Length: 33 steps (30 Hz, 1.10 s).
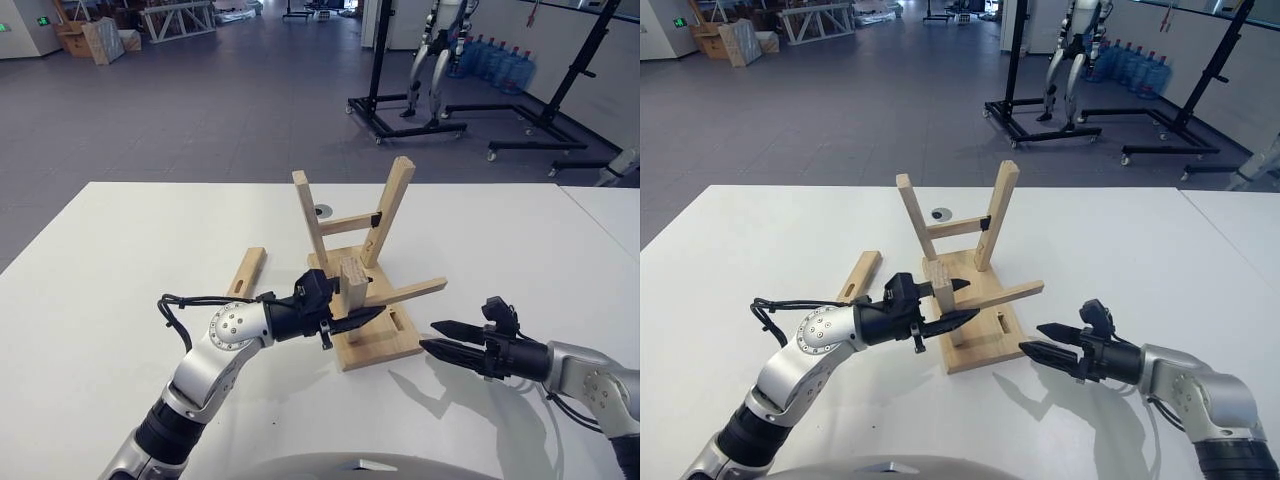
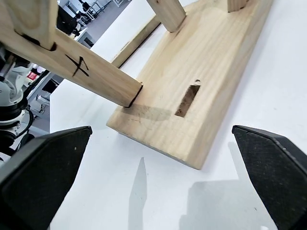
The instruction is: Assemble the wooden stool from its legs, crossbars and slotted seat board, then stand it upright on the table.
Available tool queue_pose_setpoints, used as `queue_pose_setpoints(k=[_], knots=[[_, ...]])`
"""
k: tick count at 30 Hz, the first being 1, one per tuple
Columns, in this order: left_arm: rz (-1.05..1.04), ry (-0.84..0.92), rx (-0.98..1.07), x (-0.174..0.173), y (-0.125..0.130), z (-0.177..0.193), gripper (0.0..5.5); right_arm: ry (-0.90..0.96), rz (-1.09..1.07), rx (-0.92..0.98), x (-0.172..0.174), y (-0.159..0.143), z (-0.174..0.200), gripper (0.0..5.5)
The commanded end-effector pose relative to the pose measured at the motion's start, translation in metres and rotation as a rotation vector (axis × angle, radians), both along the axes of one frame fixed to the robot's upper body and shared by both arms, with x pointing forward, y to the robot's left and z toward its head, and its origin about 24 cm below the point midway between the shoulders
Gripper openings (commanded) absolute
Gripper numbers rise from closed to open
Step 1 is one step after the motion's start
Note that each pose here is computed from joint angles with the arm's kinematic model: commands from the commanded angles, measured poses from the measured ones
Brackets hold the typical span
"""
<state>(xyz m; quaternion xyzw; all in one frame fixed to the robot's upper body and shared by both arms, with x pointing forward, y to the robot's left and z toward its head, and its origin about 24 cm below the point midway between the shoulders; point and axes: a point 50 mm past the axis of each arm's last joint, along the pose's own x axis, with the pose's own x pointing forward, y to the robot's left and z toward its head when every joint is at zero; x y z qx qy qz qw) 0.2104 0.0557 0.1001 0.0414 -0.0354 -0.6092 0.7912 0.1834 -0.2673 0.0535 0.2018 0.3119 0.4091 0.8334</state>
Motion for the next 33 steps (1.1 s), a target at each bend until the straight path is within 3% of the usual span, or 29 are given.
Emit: queue_pose_setpoints(k=[1,12,13,20,25,29,33], knots=[[-0.022,0.111,0.252,-0.009,0.008,-0.043,2.04,0.007,-0.02,-0.01,-0.006,-0.001,-0.005,5.4],[0.028,0.176,0.246,-0.005,0.015,-0.051,2.04,0.011,-0.019,0.022,-0.005,0.009,-0.01,5.4],[0.033,0.181,0.243,-0.004,0.015,-0.051,2.42,0.011,-0.018,0.023,-0.004,0.01,-0.01,5.4],[0.062,0.14,0.246,0.002,0.019,-0.042,3.52,0.012,-0.006,0.024,-0.002,0.014,-0.013,5.4],[0.231,0.113,0.278,0.003,0.07,-0.015,4.03,0.02,-0.017,0.015,-0.009,0.01,-0.016,5.4],[0.568,0.198,0.325,-0.002,0.126,0.002,4.03,0.032,-0.055,0.007,-0.02,0.003,-0.02,5.4],[0.866,0.349,0.378,-0.001,0.141,-0.008,4.03,0.034,-0.068,0.01,-0.023,0.004,-0.022,5.4]])
